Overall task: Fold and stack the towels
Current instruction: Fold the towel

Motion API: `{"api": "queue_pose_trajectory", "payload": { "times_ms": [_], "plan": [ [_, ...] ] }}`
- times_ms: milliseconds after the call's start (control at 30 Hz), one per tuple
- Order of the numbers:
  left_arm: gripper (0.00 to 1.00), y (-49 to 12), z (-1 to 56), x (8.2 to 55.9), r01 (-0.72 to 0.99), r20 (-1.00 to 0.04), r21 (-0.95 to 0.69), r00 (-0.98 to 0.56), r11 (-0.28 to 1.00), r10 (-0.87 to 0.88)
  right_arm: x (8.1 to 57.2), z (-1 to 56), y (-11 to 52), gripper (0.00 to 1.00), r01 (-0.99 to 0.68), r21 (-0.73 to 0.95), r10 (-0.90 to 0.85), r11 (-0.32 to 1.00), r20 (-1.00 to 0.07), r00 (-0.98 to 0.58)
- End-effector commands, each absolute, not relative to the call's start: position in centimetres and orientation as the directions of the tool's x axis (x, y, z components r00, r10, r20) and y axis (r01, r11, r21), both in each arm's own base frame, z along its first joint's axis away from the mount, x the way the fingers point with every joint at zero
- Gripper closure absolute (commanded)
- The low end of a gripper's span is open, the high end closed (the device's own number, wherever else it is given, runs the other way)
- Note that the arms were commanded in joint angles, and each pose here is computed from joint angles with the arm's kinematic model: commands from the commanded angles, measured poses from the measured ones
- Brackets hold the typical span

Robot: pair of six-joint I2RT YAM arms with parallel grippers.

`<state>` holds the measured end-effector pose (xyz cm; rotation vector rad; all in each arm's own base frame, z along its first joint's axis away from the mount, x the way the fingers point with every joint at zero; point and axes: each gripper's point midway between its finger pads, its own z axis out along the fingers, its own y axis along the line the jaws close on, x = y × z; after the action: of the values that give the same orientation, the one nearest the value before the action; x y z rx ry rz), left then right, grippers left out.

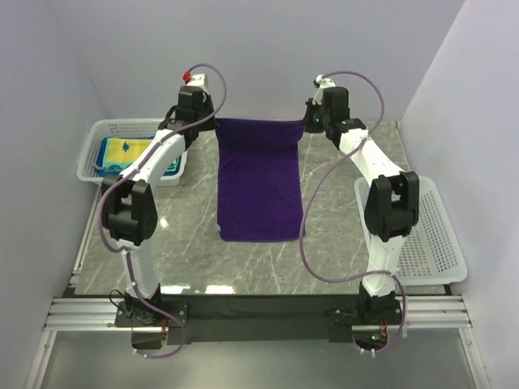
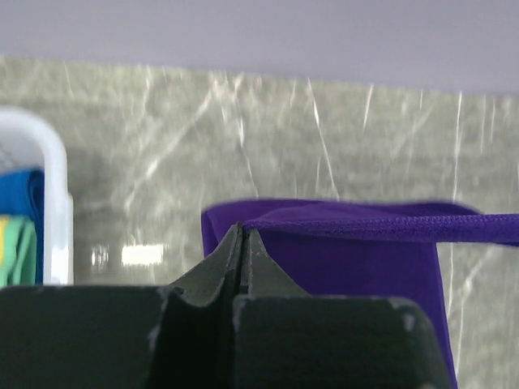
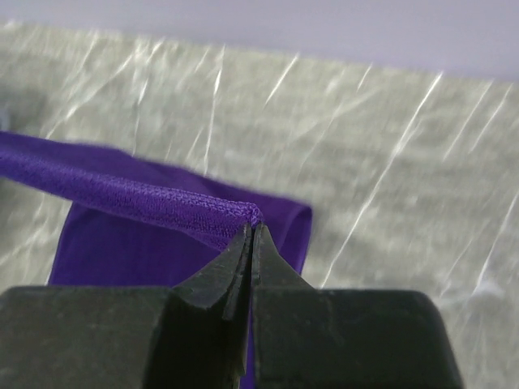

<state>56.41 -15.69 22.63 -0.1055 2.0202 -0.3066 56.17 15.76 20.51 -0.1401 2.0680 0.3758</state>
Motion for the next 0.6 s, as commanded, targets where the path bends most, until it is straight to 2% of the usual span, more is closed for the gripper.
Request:
{"api": "queue_pose_trajectory", "payload": {
  "times_ms": [0, 367, 567],
  "plan": [
    [0.99, -14.2, 27.3, 54.1, 0.089, -0.903, -0.261, -0.376, 0.961, -0.211, 53.9, 25.1, 14.5, 1.00, -0.267, 0.181, 0.051, 0.947, -0.901, -0.430],
    [0.99, -13.2, 19.0, 45.3, -0.016, -0.732, -0.322, -0.630, 0.946, -0.260, 44.2, 19.6, 14.9, 1.00, -0.242, 0.270, 0.075, 0.932, -0.796, -0.600],
    [0.99, -13.2, 16.3, 40.5, -0.071, -0.642, -0.379, -0.698, 0.923, -0.318, 39.4, 16.9, 15.0, 1.00, -0.223, 0.275, 0.066, 0.935, -0.754, -0.654]
  ]
}}
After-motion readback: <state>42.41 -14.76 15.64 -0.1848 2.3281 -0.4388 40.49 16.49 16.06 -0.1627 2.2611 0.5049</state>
